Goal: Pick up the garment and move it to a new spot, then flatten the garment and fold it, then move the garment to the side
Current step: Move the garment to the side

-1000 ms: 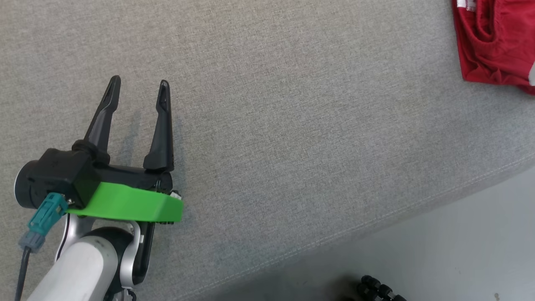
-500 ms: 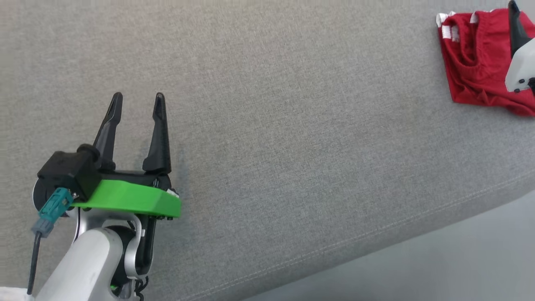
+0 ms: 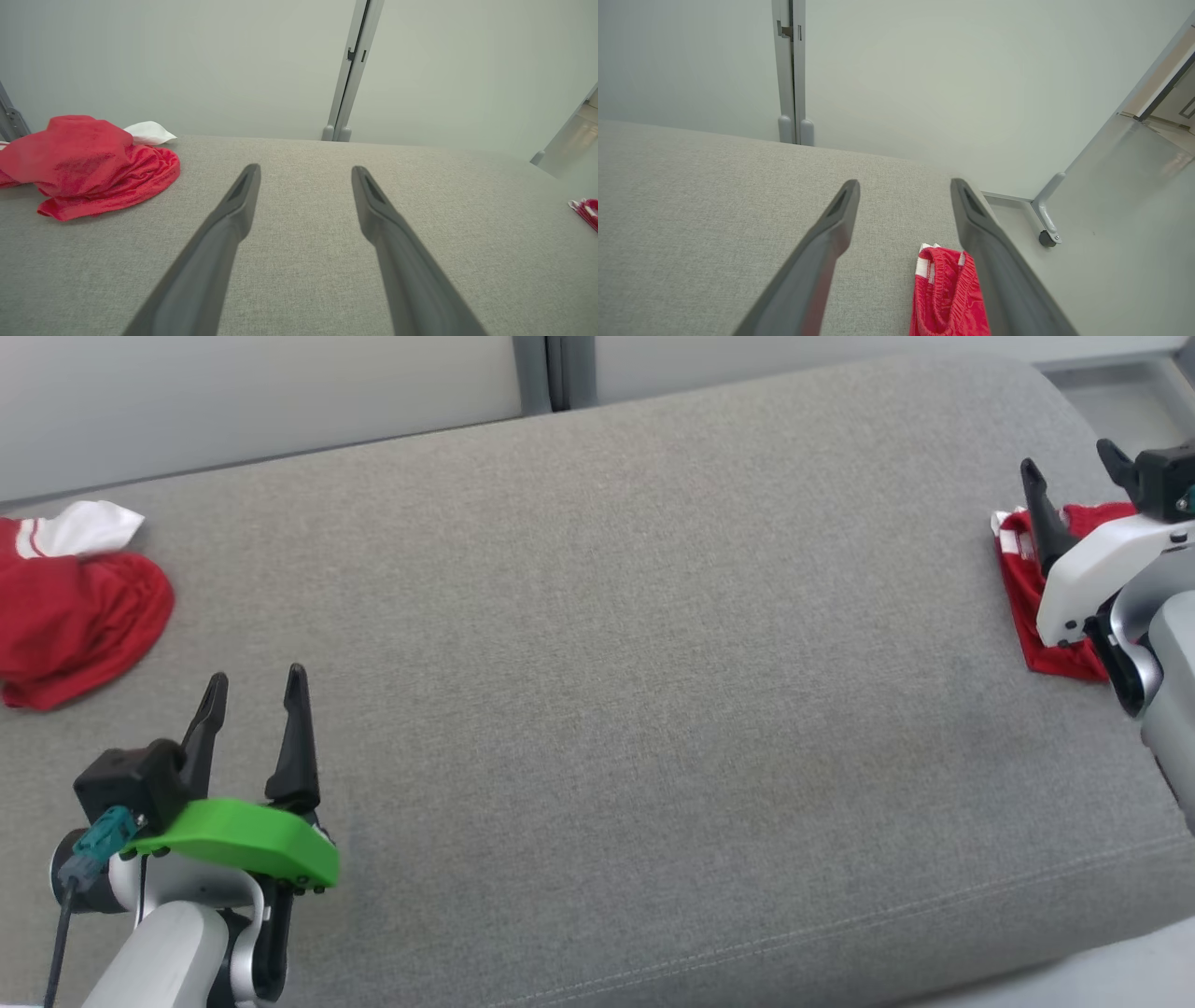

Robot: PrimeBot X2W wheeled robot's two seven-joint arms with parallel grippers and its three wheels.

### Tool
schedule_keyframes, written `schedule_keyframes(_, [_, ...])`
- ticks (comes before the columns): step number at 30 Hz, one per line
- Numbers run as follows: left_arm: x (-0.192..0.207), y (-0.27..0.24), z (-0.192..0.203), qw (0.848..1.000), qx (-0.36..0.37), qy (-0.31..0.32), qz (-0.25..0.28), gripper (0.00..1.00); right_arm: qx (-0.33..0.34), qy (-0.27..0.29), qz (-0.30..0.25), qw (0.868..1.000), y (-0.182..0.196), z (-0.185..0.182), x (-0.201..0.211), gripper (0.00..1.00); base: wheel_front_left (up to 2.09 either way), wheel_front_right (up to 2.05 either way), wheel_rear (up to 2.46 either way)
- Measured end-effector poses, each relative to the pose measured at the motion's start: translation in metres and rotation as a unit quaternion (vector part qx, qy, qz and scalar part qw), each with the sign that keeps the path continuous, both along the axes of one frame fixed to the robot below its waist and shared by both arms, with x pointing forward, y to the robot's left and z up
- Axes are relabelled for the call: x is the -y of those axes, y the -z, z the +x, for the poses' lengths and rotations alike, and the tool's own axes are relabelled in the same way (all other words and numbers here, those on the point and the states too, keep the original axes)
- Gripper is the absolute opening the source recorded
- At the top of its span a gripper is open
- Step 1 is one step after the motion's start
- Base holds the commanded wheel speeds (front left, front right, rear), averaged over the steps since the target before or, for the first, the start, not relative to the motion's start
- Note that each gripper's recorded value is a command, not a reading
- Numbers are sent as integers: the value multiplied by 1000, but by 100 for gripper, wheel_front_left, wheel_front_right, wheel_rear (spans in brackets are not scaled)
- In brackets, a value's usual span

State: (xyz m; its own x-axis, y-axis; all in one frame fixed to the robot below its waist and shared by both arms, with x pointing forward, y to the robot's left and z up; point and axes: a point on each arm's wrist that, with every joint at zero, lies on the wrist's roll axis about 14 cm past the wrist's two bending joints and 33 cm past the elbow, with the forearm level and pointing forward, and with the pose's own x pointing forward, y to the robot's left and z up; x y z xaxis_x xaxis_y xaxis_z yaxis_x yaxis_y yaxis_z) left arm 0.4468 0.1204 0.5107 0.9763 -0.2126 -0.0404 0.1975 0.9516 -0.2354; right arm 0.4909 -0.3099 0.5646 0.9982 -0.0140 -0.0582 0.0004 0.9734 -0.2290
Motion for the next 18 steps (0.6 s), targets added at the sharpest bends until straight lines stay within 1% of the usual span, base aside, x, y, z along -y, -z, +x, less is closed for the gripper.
schedule_keyframes(5, [-33,-4,-24,999,2,-34,14,100,19,-19,40,999,-6,-7,-26,100,0,0,0])
schedule_keyframes(10, [-61,-6,-47,998,7,-69,14,100,42,-60,73,995,-13,-9,-66,100,0,0,0])
schedule_keyframes(18, [-86,-2,-80,994,9,-109,13,100,63,-95,124,986,-6,-31,-107,100,0,0,0])
